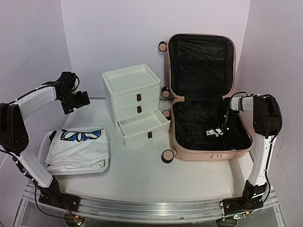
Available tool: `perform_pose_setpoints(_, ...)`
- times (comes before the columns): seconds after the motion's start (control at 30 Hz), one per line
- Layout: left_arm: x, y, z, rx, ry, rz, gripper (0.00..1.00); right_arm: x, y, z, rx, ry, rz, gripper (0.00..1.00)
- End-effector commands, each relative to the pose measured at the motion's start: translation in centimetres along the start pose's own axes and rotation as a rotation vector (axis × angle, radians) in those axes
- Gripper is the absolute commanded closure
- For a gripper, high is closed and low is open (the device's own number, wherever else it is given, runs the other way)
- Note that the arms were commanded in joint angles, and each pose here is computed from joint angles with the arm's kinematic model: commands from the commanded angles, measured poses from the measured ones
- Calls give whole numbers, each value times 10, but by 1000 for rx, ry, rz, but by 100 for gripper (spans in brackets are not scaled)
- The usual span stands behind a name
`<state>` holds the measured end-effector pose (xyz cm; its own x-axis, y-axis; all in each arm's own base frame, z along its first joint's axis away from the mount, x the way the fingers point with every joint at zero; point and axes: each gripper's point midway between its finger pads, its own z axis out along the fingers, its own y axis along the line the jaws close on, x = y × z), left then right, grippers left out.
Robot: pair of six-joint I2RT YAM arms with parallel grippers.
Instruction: Open, take out, and arrange the luggage
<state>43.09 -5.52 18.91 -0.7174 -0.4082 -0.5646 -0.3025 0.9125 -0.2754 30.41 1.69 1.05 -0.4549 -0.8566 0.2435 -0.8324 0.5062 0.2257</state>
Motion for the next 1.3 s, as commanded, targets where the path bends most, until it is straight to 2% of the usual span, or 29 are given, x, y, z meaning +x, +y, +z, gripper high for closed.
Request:
perform_pose_setpoints(0.0, -28, -23, -40, 135, -123, 67, 3, -16, -8, -42, 137, -160, 9, 78)
perform_pose_setpoints(0.13, -32, -37, -59, 213, -144, 121, 3, -15, -2, -63, 177, -219, 17, 89)
perform_pose_setpoints(0.37, -39, -52, -96, 316, -194, 145, 3, -36, 2, -119, 239, -472, 126, 90)
perform_pose_setpoints(0.57, -54, -66, -127, 388, -254, 144, 5, -75, 3, -203, 201, -844, 324, 94)
perform_pose_setpoints(0.7, -68, -77, -127, 437, -326, 159, 5, -109, 7, -248, 183, -1108, 350, 94)
perform_pose_setpoints(0.8, -71, -93, -126, 510, -354, 219, 7, -136, 27, -260, 176, -1176, 208, 95)
perform_pose_setpoints(0.97, -64, -118, -136, 668, -364, 272, 10, -189, 85, -261, 325, -1144, -196, 93)
perform_pose_setpoints(1.1, -51, -128, -125, 708, -309, 264, 11, -240, 138, -240, 534, -1005, -543, 92)
perform_pose_setpoints(1.17, -49, -136, -125, 740, -292, 264, 11, -263, 157, -238, 599, -964, -651, 92)
perform_pose_setpoints(1.27, -49, -147, -127, 778, -271, 263, 11, -296, 169, -247, 637, -972, -716, 92)
